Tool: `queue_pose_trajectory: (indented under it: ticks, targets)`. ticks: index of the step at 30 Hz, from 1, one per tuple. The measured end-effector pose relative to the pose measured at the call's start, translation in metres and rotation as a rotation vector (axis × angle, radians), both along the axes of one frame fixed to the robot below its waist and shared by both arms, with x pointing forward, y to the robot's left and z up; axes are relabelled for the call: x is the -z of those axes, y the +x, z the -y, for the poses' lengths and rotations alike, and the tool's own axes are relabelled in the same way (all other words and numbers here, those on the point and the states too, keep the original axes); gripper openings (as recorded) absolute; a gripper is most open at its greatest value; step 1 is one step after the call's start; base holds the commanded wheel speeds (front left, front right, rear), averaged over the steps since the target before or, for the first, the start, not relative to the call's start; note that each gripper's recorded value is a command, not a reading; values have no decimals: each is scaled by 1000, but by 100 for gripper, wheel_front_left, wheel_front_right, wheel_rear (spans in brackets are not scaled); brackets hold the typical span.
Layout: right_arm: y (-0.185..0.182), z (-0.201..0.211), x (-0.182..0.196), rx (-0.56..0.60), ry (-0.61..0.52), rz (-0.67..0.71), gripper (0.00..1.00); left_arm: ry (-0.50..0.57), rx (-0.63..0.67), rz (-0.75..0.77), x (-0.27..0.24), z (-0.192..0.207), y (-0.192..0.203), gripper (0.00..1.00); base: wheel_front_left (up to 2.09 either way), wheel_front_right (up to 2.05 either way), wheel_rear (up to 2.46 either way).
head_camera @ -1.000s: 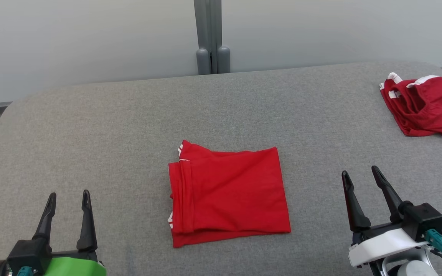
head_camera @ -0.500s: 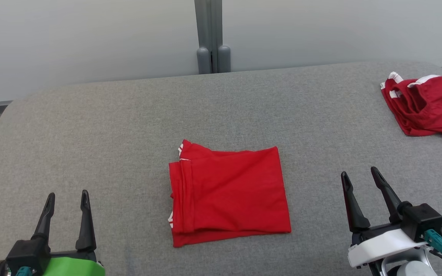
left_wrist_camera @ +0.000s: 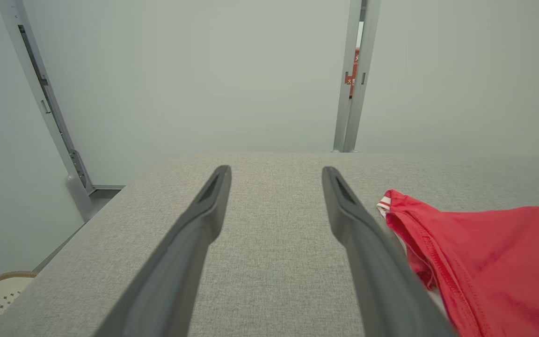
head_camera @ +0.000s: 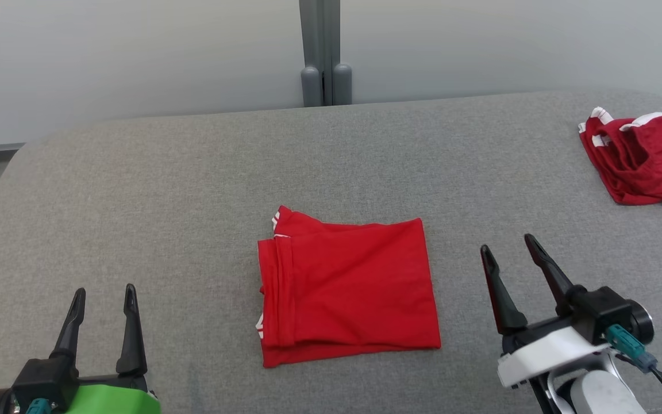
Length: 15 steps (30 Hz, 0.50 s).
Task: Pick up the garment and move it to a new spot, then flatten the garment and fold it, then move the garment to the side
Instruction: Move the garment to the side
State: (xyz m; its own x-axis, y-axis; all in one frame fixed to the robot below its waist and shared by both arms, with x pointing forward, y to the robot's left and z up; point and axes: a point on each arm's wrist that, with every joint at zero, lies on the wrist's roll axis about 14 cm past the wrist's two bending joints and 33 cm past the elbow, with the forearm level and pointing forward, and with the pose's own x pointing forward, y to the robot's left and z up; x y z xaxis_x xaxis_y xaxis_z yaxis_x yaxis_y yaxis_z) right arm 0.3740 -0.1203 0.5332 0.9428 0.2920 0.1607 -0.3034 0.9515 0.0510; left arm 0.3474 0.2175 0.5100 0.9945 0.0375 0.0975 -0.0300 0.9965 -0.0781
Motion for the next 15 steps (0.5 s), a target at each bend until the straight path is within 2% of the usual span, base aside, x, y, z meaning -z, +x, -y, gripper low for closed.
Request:
queue_pose_trajectory:
  ticks: [7,15]
  targets:
    - [29,-36,2,-104,-24,-13,100,-4,4,-10,3,2,6,100,0,0,0]
    - [59,-55,44,-146,-78,-145,100,-15,-14,-27,9,-2,12,100,0,0,0]
